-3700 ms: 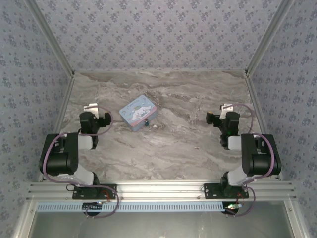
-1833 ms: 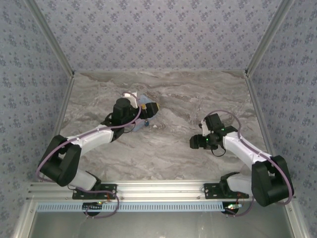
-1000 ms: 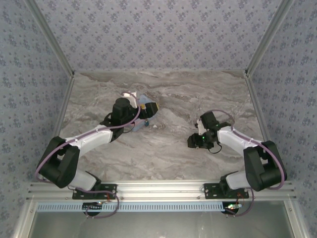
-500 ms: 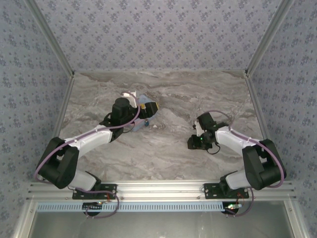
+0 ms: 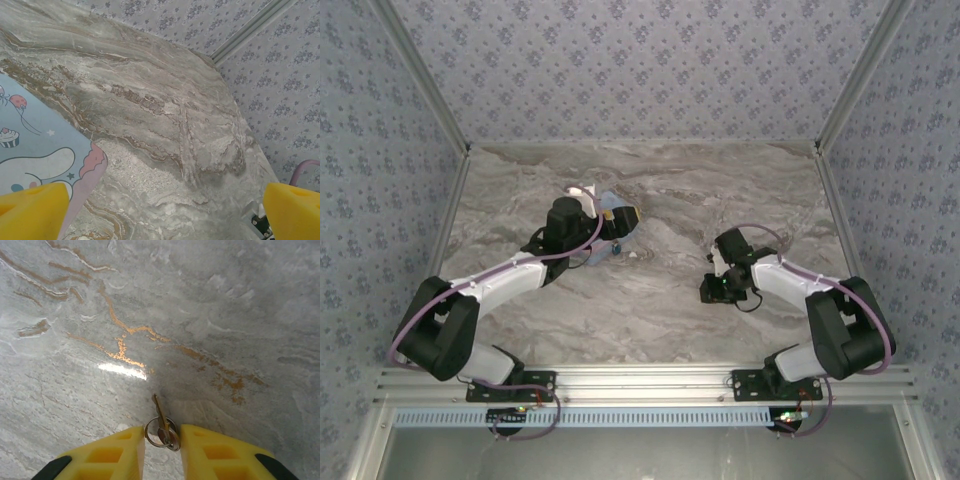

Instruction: Unlock a padlock with a key

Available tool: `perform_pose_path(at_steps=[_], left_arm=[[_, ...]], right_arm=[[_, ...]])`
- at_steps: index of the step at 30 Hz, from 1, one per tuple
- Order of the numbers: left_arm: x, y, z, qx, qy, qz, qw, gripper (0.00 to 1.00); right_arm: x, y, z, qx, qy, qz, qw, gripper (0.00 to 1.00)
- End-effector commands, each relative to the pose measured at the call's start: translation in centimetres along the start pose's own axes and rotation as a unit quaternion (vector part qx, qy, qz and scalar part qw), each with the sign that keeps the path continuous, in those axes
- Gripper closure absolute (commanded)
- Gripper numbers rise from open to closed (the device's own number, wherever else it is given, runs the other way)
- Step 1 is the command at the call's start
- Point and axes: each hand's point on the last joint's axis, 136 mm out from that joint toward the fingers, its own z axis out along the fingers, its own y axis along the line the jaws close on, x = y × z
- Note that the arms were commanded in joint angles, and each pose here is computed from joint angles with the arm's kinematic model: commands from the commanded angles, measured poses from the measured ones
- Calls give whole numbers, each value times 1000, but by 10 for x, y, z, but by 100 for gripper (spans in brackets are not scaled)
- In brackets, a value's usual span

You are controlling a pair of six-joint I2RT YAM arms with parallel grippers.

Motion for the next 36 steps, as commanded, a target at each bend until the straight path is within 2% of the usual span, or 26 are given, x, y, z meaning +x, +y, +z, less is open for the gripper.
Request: perform_pose_path(at_steps=[1,9,14,18,21,25,28,32,36], left_arm=[[-19,-18,-5,15,-25,17,999,1],[-19,-19,-7,14,-24,19,999,1],[-21,-19,-10,13,-28,24,999,0],[-26,-32,-17,38,-32,39,998,1],[-28,-57,-25,95,-31,65,993,6],[-29,-108,-41,213,-9,107,971,22],[-26,-141,-54,286,12,133,949,26],[-16,-174,-65,345,38,170,922,29],[-4,-197,-71,389,69,188,899,33]], right_arm=[[6,-1,5,10,17,1,1000,75],[5,0,3,13,10,-4,1000,95],[-3,4,-7,11,-17,-18,1000,100],[-22,18,-29,-6,-73,-56,996,100],[-41,39,-59,-37,-139,-103,984,100],[-63,78,-119,-100,-253,-177,946,100],[-70,107,-165,-148,-331,-226,904,100],[-67,139,-211,-209,-382,-275,857,100],[-60,161,-231,-238,-390,-307,835,100]])
